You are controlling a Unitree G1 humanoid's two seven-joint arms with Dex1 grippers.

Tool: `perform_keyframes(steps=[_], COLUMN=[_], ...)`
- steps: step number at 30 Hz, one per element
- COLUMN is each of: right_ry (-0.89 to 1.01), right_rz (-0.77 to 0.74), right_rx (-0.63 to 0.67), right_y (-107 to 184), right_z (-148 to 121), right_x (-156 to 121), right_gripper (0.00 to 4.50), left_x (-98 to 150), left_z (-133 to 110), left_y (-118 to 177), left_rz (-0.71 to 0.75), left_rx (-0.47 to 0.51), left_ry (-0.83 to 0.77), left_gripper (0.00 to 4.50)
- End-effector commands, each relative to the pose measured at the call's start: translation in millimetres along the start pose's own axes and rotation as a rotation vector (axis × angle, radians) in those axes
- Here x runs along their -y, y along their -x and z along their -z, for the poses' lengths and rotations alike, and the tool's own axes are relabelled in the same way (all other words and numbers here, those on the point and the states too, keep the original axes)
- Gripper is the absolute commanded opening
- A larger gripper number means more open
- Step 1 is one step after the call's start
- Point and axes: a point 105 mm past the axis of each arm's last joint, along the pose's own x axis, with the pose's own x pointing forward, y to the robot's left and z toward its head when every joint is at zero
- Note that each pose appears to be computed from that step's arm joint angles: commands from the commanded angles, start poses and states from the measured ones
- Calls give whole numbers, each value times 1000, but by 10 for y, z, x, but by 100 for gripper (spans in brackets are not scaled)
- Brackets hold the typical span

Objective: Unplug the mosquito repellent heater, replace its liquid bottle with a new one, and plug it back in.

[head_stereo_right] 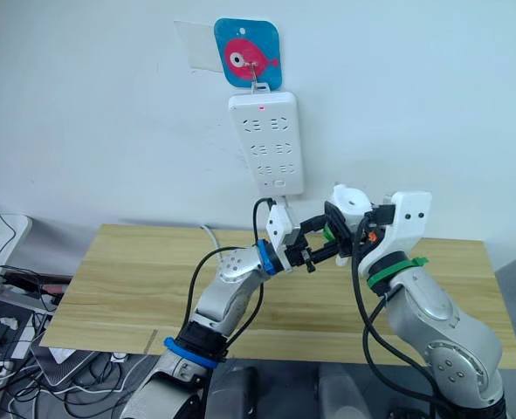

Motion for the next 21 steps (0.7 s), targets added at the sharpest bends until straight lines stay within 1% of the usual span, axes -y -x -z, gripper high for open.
perform_keyframes(steps=[1,4,5,7,10,12,14,16,18,21], right_ry=[7,30,42,72,142,195,205,196,190,187], right_rz=[-14,7,13,15,-16,-50,-72,-79,-89,-103], right_rx=[49,58,62,66,43,18,10,14,18,20], right_y=[14,14,11,5,5,13,13,14,6,-15], right_z=[-116,-152,-169,-196,-180,-140,-121,-119,-114,-103], right_x=[-16,67,100,145,170,166,162,164,158,148], right_gripper=[304,304,304,304,304,304,304,304,304,304], left_x=[14,-53,-70,-118,-228,-240,-250,-323,-454,-593], left_z=[-195,-182,-170,-164,-208,-210,-224,-303,-419,-523], left_y=[-33,56,103,205,336,452,531,620,751,906], left_rz=[4,27,49,81,79,112,126,76,-21,-108], left_rx=[75,41,22,-4,-21,-54,-73,-64,-51,-49], left_ry=[-3,-60,-92,-129,-140,-172,-196,-199,-168,-146], left_gripper=[351,443,450,450,450,450,450,450,450,450])
